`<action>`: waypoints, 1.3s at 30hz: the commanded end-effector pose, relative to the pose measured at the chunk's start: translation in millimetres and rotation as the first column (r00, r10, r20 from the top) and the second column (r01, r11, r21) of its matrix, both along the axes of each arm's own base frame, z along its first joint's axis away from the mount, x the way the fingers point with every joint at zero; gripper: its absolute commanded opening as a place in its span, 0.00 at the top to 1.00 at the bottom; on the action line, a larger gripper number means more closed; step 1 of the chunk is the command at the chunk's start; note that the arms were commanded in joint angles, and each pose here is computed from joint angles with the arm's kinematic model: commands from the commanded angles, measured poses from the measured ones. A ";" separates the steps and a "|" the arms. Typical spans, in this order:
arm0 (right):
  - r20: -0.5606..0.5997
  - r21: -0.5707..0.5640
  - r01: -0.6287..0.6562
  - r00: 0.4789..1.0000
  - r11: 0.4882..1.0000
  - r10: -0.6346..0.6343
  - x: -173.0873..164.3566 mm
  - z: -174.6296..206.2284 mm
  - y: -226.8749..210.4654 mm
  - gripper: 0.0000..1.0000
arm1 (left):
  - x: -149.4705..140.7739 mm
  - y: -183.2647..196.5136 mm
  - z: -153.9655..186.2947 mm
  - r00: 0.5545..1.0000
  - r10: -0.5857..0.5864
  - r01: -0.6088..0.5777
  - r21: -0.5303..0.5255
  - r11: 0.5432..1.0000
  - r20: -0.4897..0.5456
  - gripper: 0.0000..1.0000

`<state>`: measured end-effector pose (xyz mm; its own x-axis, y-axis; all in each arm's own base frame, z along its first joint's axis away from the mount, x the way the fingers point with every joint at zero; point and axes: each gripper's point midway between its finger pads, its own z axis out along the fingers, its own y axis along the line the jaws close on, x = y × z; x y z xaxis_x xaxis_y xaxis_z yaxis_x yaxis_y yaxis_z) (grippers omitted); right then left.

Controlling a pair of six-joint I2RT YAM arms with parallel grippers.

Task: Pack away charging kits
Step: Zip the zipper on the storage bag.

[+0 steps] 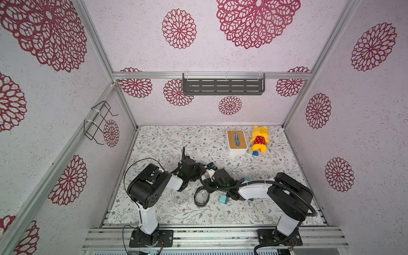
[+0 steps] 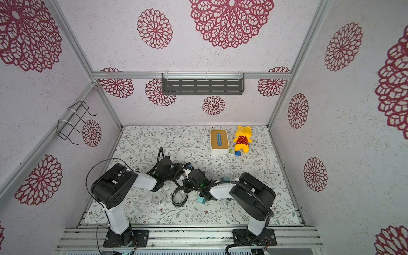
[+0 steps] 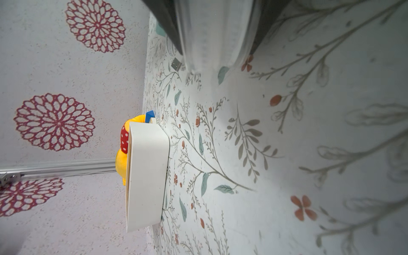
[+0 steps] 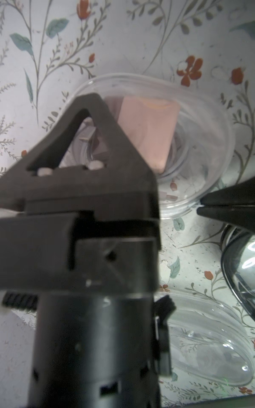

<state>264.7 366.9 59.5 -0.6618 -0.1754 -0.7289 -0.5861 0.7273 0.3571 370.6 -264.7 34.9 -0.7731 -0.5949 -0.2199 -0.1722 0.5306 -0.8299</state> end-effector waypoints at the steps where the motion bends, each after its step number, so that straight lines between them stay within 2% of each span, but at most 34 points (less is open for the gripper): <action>1: 0.003 0.056 -0.006 1.000 0.998 0.006 2.7 10.2 5.7 1.00 | -4.6 -7.8 -9.5 0.999 -0.036 0.037 0.041 0.998 -0.037 0.79; 6: -0.004 0.058 0.006 1.000 0.998 -0.006 1.9 11.7 0.2 1.00 | 0.9 -2.3 -11.1 0.999 -0.020 0.022 0.052 0.998 -0.038 0.88; 8: -0.014 0.053 0.018 1.000 0.998 -0.018 1.0 11.2 -3.4 1.00 | 4.9 4.4 -11.7 0.999 -0.008 0.011 0.055 0.998 -0.046 0.94; 13: -0.038 0.035 0.033 0.999 0.999 -0.031 -6.1 4.1 -14.5 1.00 | 16.1 18.8 -9.0 0.998 0.018 -0.015 0.051 0.999 -0.059 1.00; 19: -0.068 -0.004 0.082 0.994 0.997 -0.082 -8.9 -13.1 -32.5 1.00 | 24.1 22.0 -3.3 0.998 0.019 -0.016 0.051 0.999 -0.061 1.00; 28: -0.071 -0.050 0.221 0.972 0.974 -0.224 15.3 -31.2 -70.3 1.00 | 20.7 13.1 13.3 0.999 -0.020 0.019 -0.029 0.999 -0.026 1.00; 33: -0.059 -0.076 0.247 0.966 0.966 -0.251 21.3 -36.2 -77.5 1.00 | 21.3 8.2 29.0 0.999 -0.043 0.043 -0.055 0.998 0.000 1.00; 39: -0.025 -0.060 0.269 0.962 0.961 -0.271 28.9 -20.8 -80.3 1.00 | 18.3 0.9 49.7 0.995 -0.076 0.082 -0.085 0.993 0.066 1.00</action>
<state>282.9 317.5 44.0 -0.7082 -0.0451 -0.7046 -0.4461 0.8021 0.3971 379.6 -265.2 47.1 -0.8255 -0.5405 -0.1625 -0.1739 0.5174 -0.8379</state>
